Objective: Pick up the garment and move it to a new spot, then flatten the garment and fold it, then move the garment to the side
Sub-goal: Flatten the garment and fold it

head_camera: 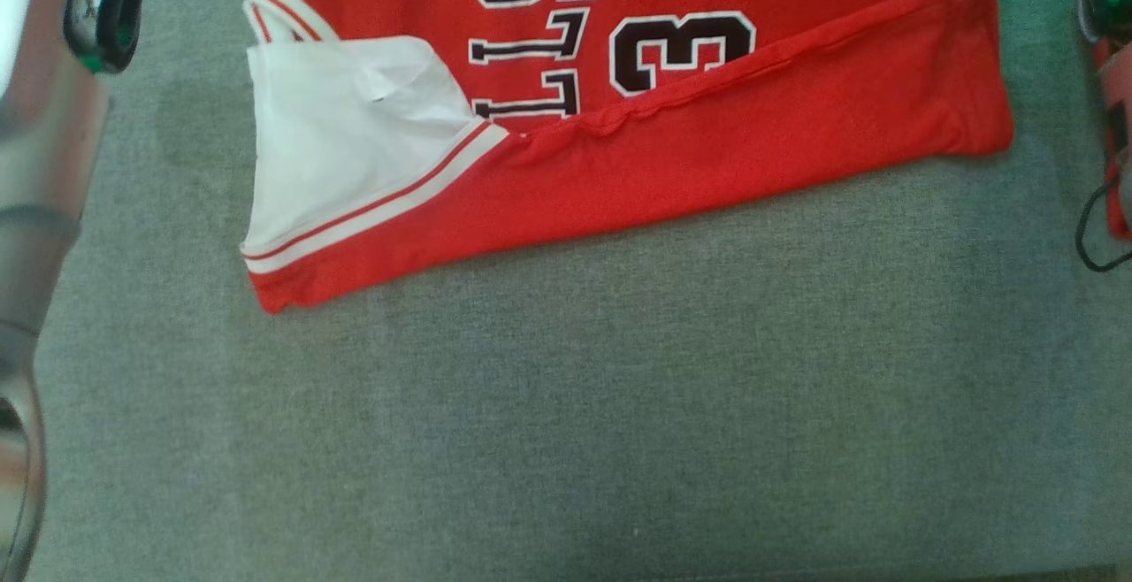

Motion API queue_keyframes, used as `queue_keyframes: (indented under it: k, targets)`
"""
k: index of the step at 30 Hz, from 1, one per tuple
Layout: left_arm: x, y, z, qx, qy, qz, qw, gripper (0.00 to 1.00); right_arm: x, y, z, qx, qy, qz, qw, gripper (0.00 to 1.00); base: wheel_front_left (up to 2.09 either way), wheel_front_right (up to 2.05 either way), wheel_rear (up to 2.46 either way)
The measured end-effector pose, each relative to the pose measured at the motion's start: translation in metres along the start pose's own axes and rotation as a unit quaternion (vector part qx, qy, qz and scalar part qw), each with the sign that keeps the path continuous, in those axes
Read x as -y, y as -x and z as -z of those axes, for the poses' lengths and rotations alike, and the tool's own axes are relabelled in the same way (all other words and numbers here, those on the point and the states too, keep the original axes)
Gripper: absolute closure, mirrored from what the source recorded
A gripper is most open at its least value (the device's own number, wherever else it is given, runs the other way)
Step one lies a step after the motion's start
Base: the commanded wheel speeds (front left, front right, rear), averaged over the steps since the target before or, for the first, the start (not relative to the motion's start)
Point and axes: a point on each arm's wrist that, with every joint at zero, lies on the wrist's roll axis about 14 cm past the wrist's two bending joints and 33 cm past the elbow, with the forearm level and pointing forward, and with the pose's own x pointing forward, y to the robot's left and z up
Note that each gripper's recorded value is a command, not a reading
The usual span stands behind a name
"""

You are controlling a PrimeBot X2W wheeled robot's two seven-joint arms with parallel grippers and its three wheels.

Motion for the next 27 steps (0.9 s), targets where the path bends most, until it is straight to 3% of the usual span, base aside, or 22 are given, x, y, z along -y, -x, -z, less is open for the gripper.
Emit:
queue_keyframes:
  k: [14,22,27]
  targets:
    - [0.006,0.016,0.002,-0.006,0.017,0.021,1.0,1.0,-0.008,0.007,-0.007,0.018,-0.002,-0.008,1.0,1.0,0.0,0.0,0.0]
    - [0.043,0.068,0.04,-0.096,0.052,0.085,0.99,1.0,-0.011,0.04,0.043,-0.079,0.005,-0.026,0.997,1.0,0.0,0.0,0.0]
    - [0.046,0.102,0.053,-0.152,0.055,0.114,0.98,1.0,-0.014,0.056,0.054,-0.125,0.023,-0.044,0.991,1.0,0.0,0.0,0.0]
